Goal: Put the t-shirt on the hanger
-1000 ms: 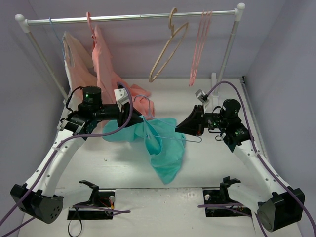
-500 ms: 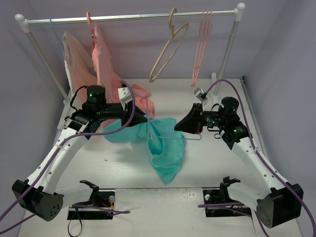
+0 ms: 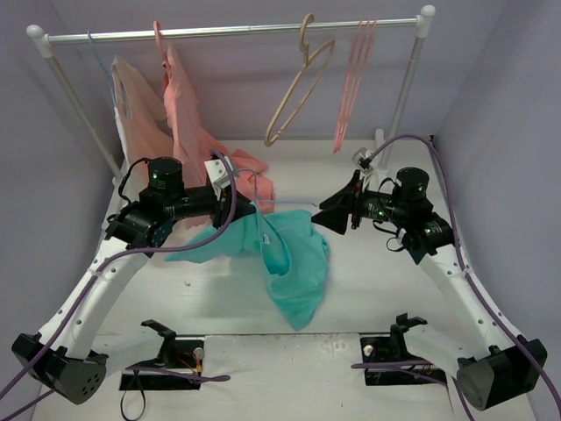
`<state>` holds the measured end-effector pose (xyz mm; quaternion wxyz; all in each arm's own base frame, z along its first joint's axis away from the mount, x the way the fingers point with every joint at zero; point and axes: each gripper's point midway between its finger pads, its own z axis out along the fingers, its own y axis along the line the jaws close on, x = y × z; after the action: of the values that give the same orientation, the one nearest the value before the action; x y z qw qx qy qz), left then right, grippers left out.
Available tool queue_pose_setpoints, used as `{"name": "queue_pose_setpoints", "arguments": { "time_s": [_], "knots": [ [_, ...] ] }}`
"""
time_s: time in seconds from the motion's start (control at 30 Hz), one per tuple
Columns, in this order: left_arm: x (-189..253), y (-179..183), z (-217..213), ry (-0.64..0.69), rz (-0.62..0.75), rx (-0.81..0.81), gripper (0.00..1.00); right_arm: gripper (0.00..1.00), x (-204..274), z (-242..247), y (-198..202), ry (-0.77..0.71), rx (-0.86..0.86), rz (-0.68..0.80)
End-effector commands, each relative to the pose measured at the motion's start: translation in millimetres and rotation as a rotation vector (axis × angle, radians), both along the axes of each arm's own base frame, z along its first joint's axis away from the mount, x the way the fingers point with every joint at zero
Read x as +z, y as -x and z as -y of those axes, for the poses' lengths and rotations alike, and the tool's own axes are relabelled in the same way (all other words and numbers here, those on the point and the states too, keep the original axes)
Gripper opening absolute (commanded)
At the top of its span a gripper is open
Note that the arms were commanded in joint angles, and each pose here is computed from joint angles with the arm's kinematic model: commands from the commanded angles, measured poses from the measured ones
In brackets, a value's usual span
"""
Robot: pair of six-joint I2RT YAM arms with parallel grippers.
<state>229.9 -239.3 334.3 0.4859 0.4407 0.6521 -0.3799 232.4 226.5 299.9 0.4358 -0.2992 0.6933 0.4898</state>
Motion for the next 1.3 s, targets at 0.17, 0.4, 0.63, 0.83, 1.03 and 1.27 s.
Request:
{"name": "queue_pose_setpoints", "arguments": {
  "time_s": [0.17,0.4,0.63,0.83,1.03,1.27],
  "knots": [
    [33,-41,-35,-0.040,0.117,0.321,0.00,0.61,48,56,-50,0.085,-0.511,0.119],
    [39,-49,-47,-0.033,0.098,0.471,0.00,0.50,23,56,-55,0.053,-0.610,-0.073],
    [48,-66,-43,-0.001,0.050,0.631,0.00,0.50,-11,28,-48,0.010,-0.686,-0.298],
    [50,-76,-28,0.006,0.009,0.693,0.00,0.51,-27,-11,-41,-0.004,-0.747,-0.431],
    [48,-82,-26,0.029,-0.032,0.725,0.00,0.55,-38,-68,-20,-0.014,-0.760,-0.517],
    [47,-79,-28,0.026,-0.043,0.727,0.00,0.55,-54,-111,-2,-0.018,-0.724,-0.593]
  ]
}}
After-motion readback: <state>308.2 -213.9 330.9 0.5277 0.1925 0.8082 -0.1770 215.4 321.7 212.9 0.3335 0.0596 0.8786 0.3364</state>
